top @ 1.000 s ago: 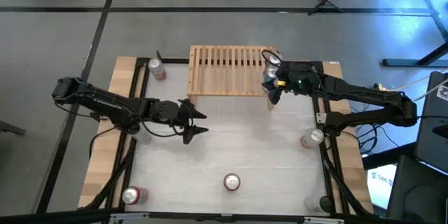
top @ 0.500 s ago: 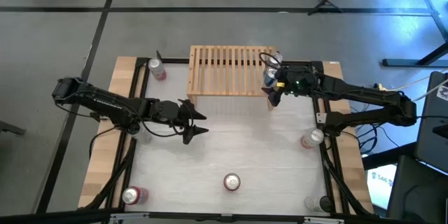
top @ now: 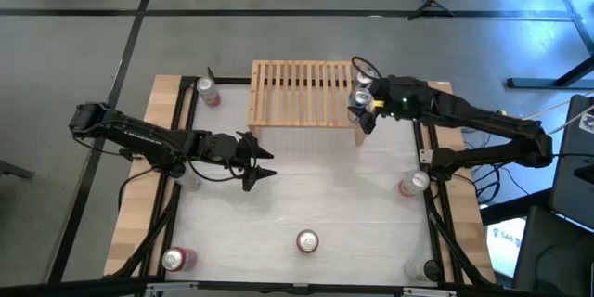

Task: Place canned beverage on shelf
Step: Put the blue soda can on the shelf aligned with the other blue soda can, then put the left pink soda can on the shelf

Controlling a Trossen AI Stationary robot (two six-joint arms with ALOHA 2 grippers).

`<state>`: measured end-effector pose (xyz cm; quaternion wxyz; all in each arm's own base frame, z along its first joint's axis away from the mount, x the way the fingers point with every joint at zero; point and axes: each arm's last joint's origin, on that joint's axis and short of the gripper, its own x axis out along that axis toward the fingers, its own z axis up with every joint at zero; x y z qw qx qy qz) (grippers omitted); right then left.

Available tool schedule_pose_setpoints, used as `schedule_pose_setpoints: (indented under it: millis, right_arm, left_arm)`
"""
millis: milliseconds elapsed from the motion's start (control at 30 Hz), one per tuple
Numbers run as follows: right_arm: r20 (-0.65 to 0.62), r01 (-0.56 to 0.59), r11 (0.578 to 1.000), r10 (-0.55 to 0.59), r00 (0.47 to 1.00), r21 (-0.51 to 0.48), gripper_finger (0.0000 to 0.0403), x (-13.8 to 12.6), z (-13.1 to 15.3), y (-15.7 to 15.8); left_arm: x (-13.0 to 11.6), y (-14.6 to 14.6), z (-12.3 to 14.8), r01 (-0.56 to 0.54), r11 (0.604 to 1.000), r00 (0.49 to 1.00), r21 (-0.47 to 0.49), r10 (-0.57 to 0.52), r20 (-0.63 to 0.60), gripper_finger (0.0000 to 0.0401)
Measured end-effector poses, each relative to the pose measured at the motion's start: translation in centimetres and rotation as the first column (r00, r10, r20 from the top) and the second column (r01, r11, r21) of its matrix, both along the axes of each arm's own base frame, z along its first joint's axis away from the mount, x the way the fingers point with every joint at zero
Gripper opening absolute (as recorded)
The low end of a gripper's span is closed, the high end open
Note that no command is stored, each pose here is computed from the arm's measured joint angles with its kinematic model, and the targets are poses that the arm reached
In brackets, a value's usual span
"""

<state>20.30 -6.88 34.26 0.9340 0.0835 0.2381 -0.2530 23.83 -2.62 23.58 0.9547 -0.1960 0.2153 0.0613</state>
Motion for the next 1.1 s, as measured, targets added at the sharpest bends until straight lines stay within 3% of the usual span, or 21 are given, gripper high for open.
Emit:
schedule_pose_setpoints:
  millis: [300,433,600,767,900,1100]
  right_arm:
    - [0.067,-0.022,0.999,0.024,0.998,-0.027,0.0326,-0.5,3.5,0.2]
    - [0.134,-0.053,0.997,0.059,0.989,-0.048,0.0326,-0.9,5.8,0.4]
    - [0.266,-0.081,0.996,0.084,0.96,-0.024,0.0326,-1.2,8.3,0.7]
    - [0.408,-0.243,0.966,0.189,0.893,0.083,0.0326,-1.1,9.7,1.5]
    - [0.446,-0.384,0.918,0.306,0.841,0.094,0.0326,-0.3,9.9,3.7]
    - [0.402,-0.412,0.906,0.341,0.85,0.102,0.0326,1.2,9.2,6.4]
  left_arm:
    - [0.0,0.0,0.0,-0.003,1.0,1.0,-0.006,0.003,0.002,0.0279]
    - [0.2,0.0,0.3,-0.028,0.997,0.999,-0.07,0.031,0.04,0.0279]
    - [0.4,-0.1,1.1,0.023,0.995,0.996,-0.1,-0.014,0.093,0.0279]
    - [0.8,-0.2,4.9,0.058,0.995,0.996,-0.076,-0.053,0.07,0.0279]
    - [-0.1,-0.5,9.3,0.076,0.997,0.994,-0.028,-0.078,-0.075,0.0279]
    - [-3.3,-0.6,14.0,0.012,1.0,0.954,-0.01,-0.014,-0.299,0.0279]
